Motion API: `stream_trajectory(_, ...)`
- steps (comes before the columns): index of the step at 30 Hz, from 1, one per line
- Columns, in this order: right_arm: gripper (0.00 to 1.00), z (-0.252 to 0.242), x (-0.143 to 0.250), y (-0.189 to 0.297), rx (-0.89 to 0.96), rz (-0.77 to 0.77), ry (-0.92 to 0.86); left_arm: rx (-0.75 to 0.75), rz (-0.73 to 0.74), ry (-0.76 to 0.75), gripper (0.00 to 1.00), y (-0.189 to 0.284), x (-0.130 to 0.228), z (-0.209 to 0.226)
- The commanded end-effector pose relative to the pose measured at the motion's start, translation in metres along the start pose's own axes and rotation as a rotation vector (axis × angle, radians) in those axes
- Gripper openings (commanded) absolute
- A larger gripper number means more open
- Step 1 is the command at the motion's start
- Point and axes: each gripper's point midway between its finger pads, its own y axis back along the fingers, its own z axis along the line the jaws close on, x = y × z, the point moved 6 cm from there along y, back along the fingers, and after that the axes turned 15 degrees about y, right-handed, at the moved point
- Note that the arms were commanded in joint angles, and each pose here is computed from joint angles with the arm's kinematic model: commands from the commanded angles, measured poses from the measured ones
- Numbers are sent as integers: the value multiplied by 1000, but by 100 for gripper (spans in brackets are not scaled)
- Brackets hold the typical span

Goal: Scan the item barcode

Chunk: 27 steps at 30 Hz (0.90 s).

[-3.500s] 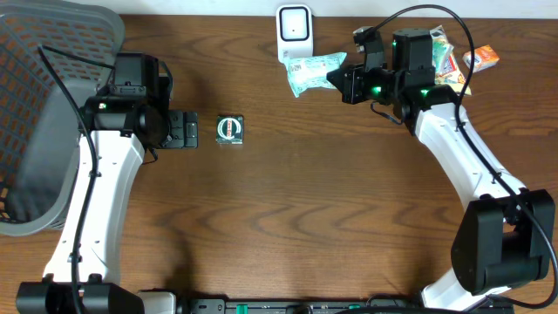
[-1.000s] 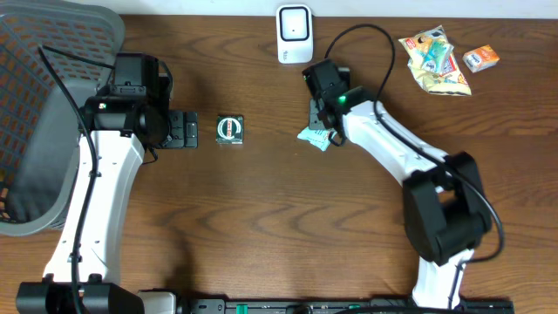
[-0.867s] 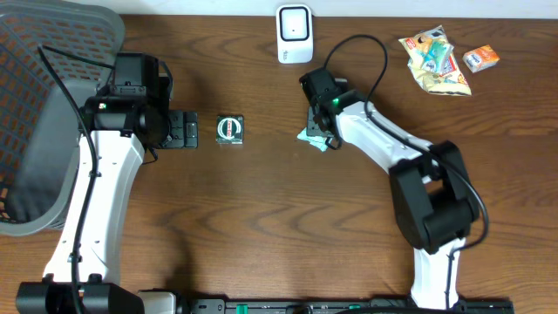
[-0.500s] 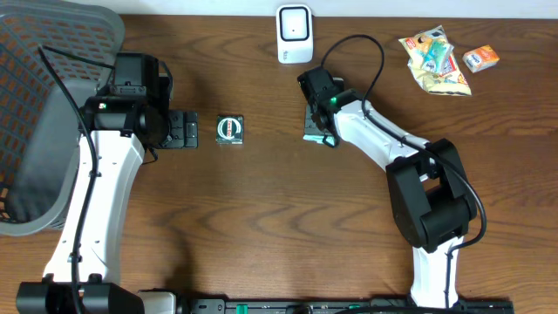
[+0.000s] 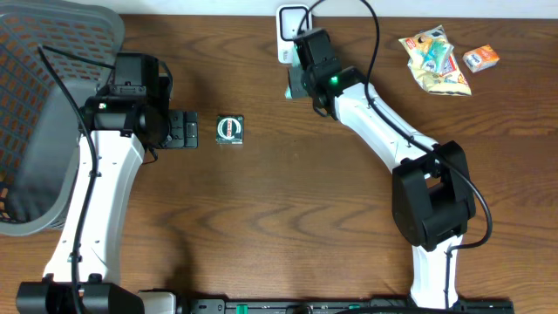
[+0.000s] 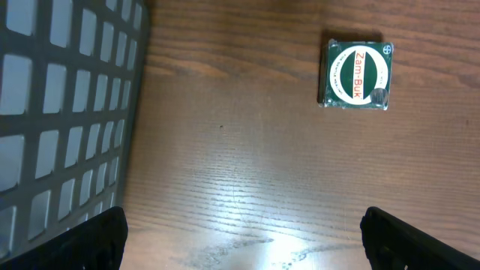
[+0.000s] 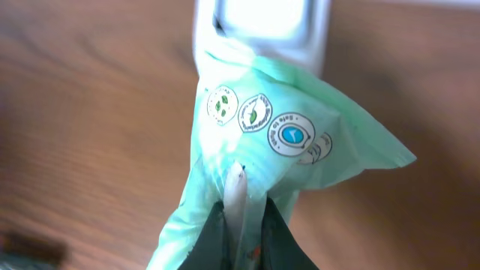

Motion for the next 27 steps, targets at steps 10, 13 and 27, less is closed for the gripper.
stream_trajectory(10, 1, -12, -90, 23, -132, -404, 3, -13, 9, -8, 98, -3, 1, 1)
stream_trajectory(13, 1, -21, -101, 18, -120, -410, -5, -13, 9, -8, 98, -3, 1, 1)
stream_trajectory(27, 1, -58, -88, -68, -122, -267, -32, -13, 9, -8, 98, -3, 1, 1)
